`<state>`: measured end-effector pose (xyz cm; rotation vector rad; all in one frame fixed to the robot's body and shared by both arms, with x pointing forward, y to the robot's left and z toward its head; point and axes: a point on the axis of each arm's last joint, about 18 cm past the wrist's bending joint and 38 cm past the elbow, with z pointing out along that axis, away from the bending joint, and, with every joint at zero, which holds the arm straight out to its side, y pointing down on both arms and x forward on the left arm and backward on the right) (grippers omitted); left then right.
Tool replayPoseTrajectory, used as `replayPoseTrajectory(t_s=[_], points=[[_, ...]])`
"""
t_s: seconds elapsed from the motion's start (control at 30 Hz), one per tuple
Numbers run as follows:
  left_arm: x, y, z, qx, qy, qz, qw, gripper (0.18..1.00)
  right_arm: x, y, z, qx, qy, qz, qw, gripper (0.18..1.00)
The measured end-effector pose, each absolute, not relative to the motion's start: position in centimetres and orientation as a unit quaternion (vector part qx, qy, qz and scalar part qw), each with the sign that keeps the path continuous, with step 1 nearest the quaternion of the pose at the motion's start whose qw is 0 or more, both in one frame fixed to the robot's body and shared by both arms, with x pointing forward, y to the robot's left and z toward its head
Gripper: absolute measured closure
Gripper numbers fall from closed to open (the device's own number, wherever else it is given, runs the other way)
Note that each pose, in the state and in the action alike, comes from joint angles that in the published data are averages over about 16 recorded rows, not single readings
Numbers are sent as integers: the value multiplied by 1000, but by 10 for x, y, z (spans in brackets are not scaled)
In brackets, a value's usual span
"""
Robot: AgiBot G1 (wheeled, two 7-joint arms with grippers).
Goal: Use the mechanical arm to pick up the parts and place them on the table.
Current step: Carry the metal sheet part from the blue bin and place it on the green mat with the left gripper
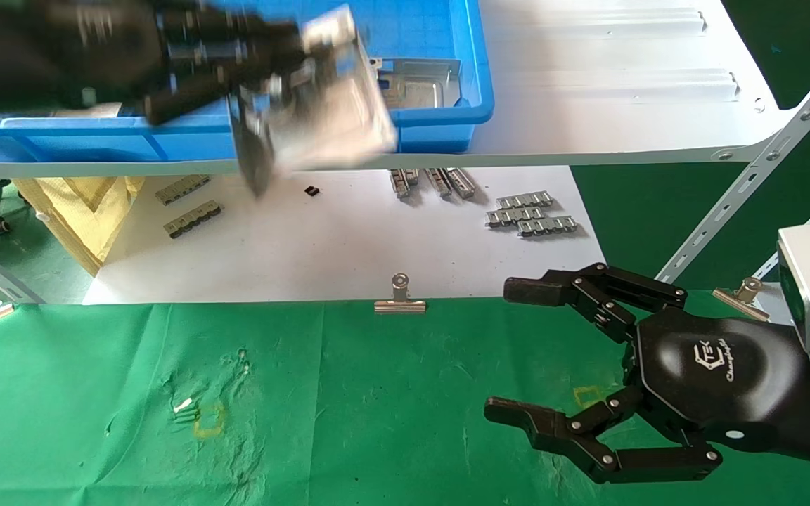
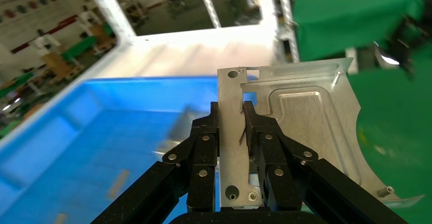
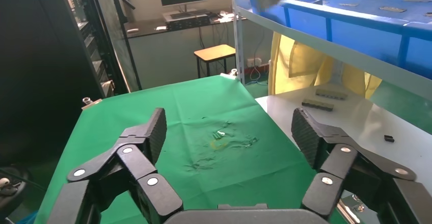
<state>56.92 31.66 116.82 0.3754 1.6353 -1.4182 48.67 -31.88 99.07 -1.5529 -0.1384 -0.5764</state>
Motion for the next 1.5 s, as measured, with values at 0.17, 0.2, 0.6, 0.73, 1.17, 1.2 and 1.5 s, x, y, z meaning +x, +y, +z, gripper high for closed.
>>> replayPoseTrajectory(t_s=[0.17, 0.2, 0.6, 0.73, 1.17, 1.2, 1.5], points=[[561, 324, 1130, 179, 689, -539, 451, 913, 487, -319, 991, -690, -62, -256, 674, 272], [561, 326, 1120, 182, 698, -527, 450, 913, 487, -319, 991, -690, -62, -256, 674, 259], [600, 365, 1017, 172, 795, -387, 435, 913, 487, -319, 991, -690, -62, -256, 674, 184], [611, 372, 994, 175, 811, -361, 426, 914, 487, -319, 991, -690, -62, -256, 674, 179], [622, 388, 963, 163, 825, -344, 417, 914, 487, -319, 991, -690, -62, -256, 674, 178], [622, 389, 962, 160, 826, -344, 417, 914, 487, -319, 991, -690, -62, -256, 674, 178], [622, 396, 952, 147, 833, -343, 409, 914, 487, -319, 991, -690, -62, -256, 674, 178]])
